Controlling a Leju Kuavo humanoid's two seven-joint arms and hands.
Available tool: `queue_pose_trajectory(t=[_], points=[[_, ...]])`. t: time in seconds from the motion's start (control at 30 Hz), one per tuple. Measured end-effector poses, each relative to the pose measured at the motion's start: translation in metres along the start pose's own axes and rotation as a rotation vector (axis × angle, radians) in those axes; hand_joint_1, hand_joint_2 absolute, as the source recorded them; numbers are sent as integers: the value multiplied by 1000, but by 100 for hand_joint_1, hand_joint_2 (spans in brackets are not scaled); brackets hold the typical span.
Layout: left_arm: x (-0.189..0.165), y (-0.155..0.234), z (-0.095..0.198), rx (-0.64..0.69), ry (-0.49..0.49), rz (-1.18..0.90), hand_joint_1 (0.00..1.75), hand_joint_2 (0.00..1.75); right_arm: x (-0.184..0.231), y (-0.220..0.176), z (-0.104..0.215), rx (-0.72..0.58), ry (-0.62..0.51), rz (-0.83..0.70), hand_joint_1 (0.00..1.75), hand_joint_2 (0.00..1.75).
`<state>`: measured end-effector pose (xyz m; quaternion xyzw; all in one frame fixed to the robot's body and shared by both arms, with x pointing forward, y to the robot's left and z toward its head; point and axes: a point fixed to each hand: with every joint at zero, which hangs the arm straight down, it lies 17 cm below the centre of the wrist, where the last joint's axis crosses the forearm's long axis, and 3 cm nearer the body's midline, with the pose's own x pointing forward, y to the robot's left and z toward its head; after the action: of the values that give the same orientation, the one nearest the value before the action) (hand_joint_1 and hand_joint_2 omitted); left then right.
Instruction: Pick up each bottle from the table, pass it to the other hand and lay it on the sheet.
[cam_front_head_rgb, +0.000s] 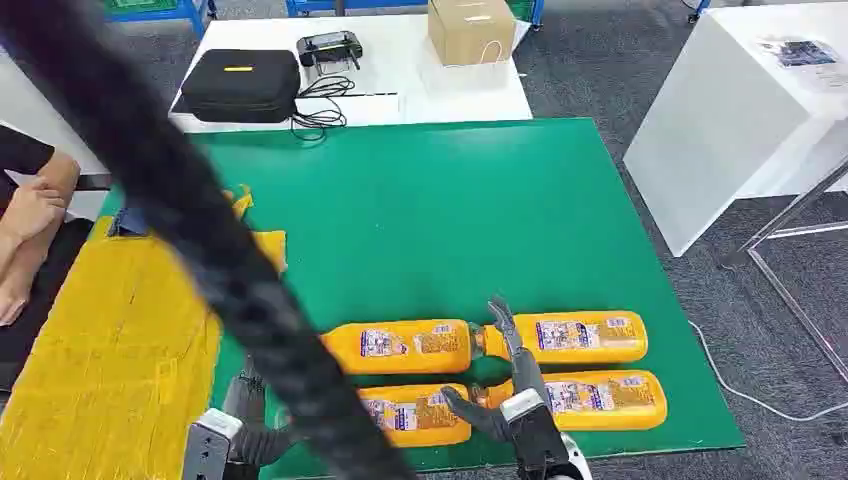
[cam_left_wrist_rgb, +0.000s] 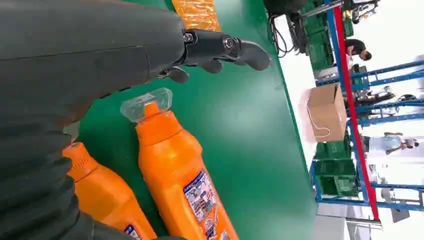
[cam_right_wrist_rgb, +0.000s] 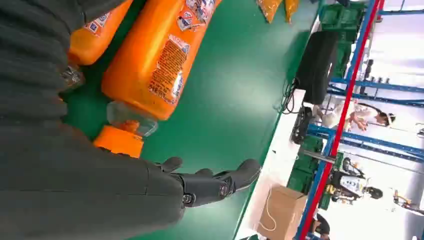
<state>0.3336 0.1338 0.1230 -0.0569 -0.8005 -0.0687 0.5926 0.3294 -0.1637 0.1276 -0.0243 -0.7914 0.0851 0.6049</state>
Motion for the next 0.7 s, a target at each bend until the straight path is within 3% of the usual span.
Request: queue_pose_trajectory(t=[0.1, 0.13, 0.6, 0.63, 0.67, 0.7], points=[[0, 0, 0, 0, 0, 0, 0, 175, 0, 0, 0, 0, 0, 0, 0, 175], [0, 0, 0, 0, 0, 0, 0, 175, 0, 0, 0, 1, 0, 0, 0, 0], [0, 0, 0, 0, 0, 0, 0, 175, 0, 0, 0, 0, 0, 0, 0, 0], [0, 0, 0, 0, 0, 0, 0, 175, 0, 0, 0, 0, 0, 0, 0, 175], [0, 0, 0, 0, 0, 0, 19, 175, 0, 0, 0, 0, 0, 0, 3, 175], [0, 0, 0, 0, 0, 0, 73, 175, 0, 0, 0, 0, 0, 0, 87, 175]])
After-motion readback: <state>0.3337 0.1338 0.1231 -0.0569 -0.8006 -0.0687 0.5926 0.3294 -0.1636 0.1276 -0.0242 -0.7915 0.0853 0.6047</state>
